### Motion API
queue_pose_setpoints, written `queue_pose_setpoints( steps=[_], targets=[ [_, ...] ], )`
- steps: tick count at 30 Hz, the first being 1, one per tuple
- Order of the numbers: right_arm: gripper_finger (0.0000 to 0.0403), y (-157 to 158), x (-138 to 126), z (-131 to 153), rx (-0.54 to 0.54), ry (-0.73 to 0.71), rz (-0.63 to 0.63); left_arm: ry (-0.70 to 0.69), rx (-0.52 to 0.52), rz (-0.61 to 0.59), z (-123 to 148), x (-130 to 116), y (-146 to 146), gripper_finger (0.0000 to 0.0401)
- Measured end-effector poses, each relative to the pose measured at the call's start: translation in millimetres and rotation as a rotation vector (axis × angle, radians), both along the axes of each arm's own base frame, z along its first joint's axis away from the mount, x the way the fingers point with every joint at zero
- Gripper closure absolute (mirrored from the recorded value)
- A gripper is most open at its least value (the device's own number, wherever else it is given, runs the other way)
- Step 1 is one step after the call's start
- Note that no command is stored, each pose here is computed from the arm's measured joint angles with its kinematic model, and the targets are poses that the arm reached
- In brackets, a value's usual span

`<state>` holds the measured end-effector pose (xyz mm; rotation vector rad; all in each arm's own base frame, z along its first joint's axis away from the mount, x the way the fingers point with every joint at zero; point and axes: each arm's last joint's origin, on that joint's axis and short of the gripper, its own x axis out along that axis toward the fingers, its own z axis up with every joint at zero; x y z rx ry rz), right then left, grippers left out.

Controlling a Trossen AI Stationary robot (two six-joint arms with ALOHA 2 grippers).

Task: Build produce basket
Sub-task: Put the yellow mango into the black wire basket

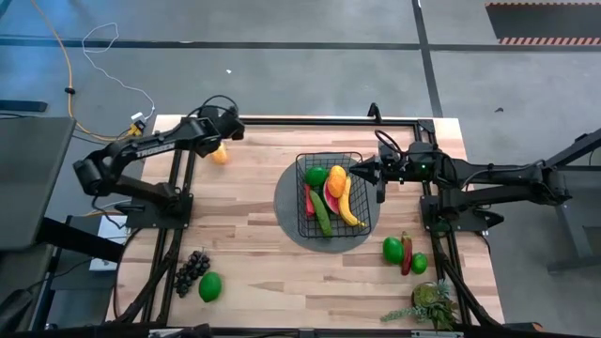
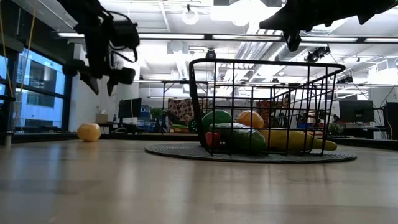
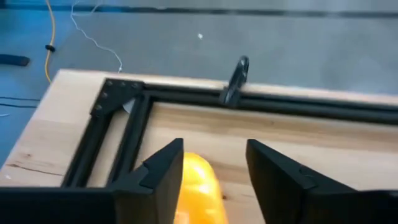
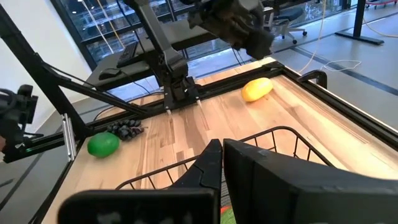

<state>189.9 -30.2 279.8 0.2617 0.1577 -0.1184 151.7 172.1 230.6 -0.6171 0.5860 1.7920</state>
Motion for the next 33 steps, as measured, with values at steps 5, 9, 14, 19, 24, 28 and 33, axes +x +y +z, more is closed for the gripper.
queue_pose_setpoints(
  steps=[5, 9, 14, 19, 24, 28, 33],
  targets=[
    [0.0402, 0, 0, 0, 0.0, 0.0, 0.0, -0.028, 0.032, 0.007, 10, -7, -5, 0.0191],
    [0.0402, 0, 0, 0, 0.005, -0.001, 0.0, -0.032, 0.015, 0.003, 10, -7, -6, 0.0161],
    [0.0402, 0, 0, 0, 0.003, 0.0, 0.001, -0.031, -0.014, 0.047, 7, -11, -9, 0.0129],
    [0.0402, 0, 0, 0, -0.019, 0.002, 0.005, -0.081, -0.046, 0.114, -14, -16, -15, 0.0115],
    [0.0402, 0, 0, 0, -0.022, 0.003, 0.005, -0.131, -0.088, 0.16, -41, -22, -23, 0.0114],
    [0.0402, 0, 0, 0, -0.022, 0.002, 0.006, -0.182, -0.057, 0.166, -52, -23, -22, 0.0114],
    [0.0402, 0, 0, 0, -0.022, 0.002, 0.005, -0.189, -0.07, 0.195, -65, -25, -19, 0.0114]
  ],
)
